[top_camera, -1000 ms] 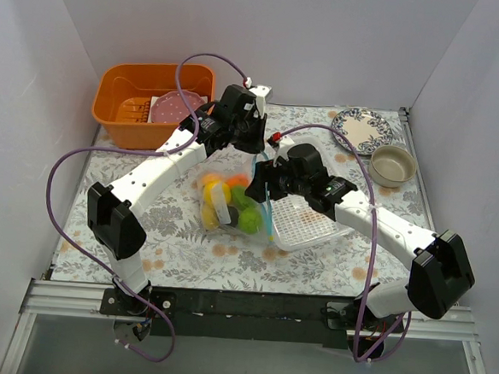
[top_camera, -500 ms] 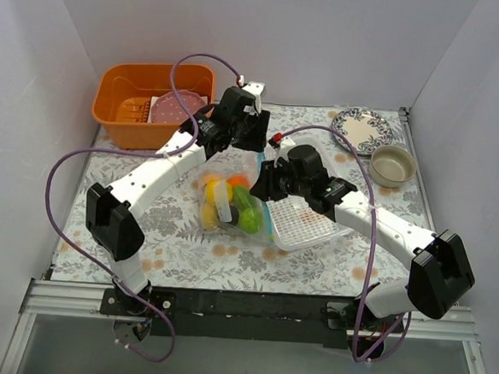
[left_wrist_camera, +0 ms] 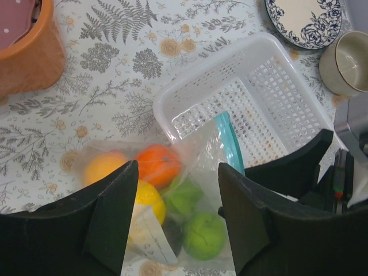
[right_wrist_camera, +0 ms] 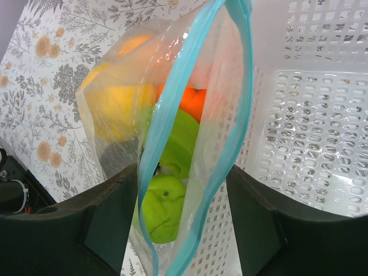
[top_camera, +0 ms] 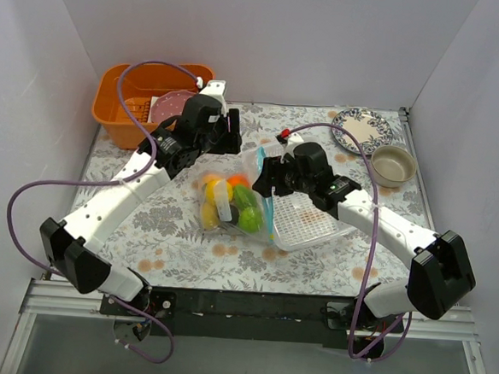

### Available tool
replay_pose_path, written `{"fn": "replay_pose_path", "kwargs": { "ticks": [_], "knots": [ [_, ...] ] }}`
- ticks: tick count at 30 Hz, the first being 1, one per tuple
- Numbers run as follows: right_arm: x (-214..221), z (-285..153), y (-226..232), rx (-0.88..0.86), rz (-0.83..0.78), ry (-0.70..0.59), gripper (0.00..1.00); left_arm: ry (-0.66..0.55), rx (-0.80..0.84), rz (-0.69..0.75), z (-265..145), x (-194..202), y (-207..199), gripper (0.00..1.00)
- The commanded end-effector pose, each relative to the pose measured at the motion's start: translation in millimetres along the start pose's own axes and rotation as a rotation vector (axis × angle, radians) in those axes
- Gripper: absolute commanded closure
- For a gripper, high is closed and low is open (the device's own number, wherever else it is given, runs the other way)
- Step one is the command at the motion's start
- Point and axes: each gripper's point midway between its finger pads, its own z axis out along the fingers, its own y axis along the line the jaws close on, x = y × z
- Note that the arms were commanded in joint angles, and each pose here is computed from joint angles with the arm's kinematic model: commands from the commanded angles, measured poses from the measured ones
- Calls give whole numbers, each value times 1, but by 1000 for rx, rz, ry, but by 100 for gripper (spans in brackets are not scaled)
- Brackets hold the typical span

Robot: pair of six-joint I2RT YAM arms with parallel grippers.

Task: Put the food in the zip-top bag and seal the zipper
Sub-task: Adjust the zipper food storage bag at the center of the board.

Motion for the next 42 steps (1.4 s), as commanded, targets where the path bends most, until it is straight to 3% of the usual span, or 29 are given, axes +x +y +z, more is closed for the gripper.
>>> {"fn": "replay_pose_path", "kwargs": {
  "ticks": [1,10,14,17,23,30,42],
  "knots": [
    [-6,1,-2,-47,-17,-25,30,-27,22,-63,-27,2,4,43],
    [3,9,10,-172,-15,6,34,32,137,-142,-51,43,-1,44],
    [5,9,9,-174,-9,10,42,62,147,-184,-56,62,2,45],
    [6,8,7,-166,-6,10,55,85,145,-209,-61,77,7,46],
    [7,6,5,-156,6,5,96,164,184,-282,-68,116,9,49],
    [-10,-1,19,-203,63,-49,99,177,238,-357,-83,137,7,50],
    [-74,-21,100,-433,200,-123,99,-61,3,-428,-106,90,55,47]
  ]
}}
